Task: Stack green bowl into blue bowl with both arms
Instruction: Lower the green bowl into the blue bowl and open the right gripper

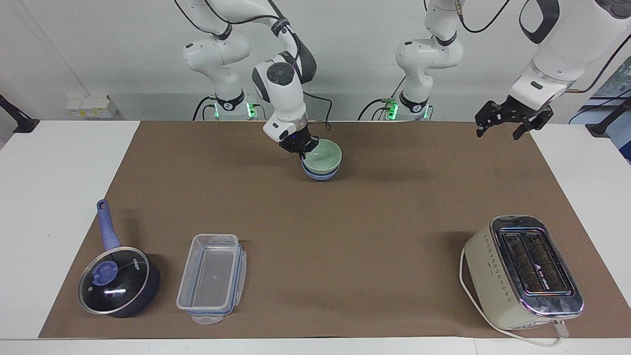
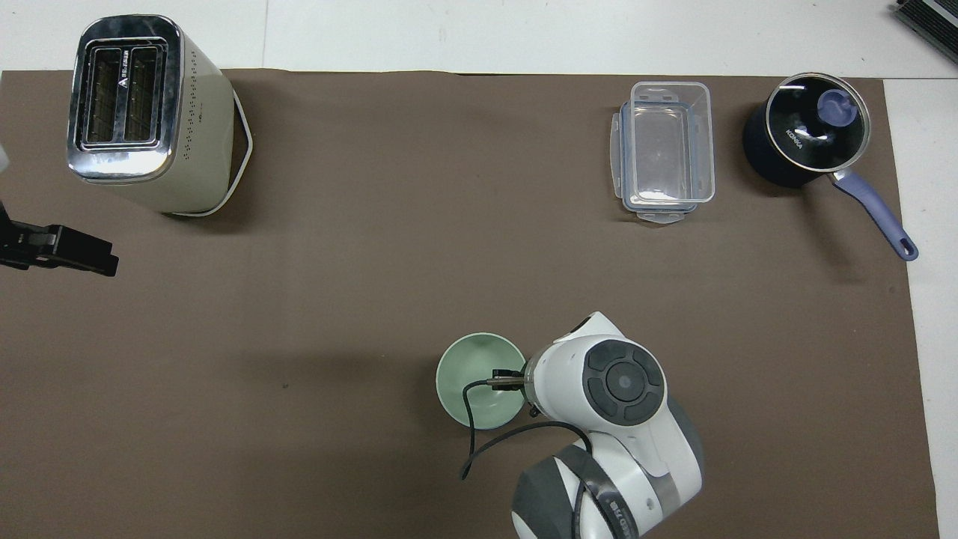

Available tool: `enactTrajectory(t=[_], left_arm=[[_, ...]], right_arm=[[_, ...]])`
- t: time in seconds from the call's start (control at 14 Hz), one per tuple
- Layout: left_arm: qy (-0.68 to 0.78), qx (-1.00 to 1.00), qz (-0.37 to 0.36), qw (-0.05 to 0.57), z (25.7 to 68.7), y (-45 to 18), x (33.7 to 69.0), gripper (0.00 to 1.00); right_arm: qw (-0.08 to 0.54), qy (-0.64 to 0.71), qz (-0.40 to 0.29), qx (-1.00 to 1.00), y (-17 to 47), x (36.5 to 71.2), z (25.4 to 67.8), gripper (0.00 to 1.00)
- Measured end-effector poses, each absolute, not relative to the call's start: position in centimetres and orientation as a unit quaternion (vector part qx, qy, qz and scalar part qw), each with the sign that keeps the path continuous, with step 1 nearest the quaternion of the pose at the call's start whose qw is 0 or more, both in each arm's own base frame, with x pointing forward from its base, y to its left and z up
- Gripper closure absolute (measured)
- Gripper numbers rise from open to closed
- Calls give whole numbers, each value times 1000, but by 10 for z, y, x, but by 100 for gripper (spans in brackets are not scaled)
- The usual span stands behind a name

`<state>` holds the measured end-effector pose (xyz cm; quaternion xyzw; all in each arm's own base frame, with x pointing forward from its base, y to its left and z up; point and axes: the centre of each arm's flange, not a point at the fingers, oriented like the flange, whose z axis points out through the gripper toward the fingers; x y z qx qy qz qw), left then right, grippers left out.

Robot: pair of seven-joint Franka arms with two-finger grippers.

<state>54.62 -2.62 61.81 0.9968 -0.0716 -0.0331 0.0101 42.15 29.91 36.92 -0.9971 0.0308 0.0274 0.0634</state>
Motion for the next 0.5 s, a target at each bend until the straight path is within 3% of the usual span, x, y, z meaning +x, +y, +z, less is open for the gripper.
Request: enactTrajectory(t=[0.5], left_arm=[[-72,997,-33,10,618,-26,546,0]], right_arm=[[59,33,34,-997,299,423,356,95]])
